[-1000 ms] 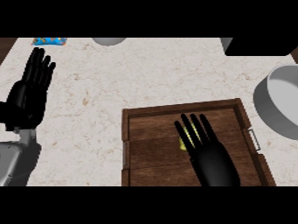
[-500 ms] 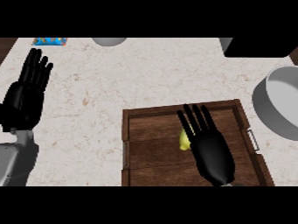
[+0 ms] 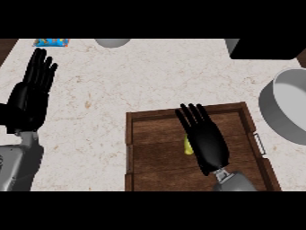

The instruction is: Pick the lemon from the tray and place it in the pot

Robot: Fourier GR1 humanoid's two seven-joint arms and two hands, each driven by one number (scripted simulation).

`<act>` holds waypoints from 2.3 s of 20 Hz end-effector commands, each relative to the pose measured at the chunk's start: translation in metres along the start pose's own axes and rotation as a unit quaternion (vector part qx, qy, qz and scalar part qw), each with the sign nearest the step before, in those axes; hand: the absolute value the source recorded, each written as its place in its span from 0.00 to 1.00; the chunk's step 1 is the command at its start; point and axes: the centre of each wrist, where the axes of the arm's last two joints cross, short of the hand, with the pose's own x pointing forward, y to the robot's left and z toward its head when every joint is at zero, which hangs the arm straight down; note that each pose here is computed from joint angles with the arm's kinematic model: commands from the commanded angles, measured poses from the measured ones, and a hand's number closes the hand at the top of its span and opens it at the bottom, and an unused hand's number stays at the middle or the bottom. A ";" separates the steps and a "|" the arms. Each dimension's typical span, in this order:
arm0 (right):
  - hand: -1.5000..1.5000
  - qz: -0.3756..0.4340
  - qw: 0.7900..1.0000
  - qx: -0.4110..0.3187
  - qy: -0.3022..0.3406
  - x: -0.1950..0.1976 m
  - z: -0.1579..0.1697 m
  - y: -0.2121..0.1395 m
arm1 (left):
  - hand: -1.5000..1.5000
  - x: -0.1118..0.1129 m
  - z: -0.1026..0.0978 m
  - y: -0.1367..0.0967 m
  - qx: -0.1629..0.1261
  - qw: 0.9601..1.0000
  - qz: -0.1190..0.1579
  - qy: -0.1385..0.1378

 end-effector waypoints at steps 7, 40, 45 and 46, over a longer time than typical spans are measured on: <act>1.00 0.061 0.994 0.001 -0.086 0.016 -0.003 0.024 | 0.50 0.004 -0.009 0.004 0.005 1.000 0.007 0.001; 1.00 0.023 0.744 -0.268 0.612 -0.049 -0.167 -0.156 | 0.50 0.000 -0.006 -0.007 -0.013 1.000 0.005 -0.002; 1.00 0.040 0.714 -0.286 0.637 -0.070 -0.153 -0.159 | 0.50 0.003 -0.005 0.001 -0.005 1.000 -0.005 0.005; 1.00 0.035 0.718 -0.275 0.639 -0.077 -0.144 -0.165 | 0.50 -0.014 -0.001 0.002 0.001 1.000 0.005 0.012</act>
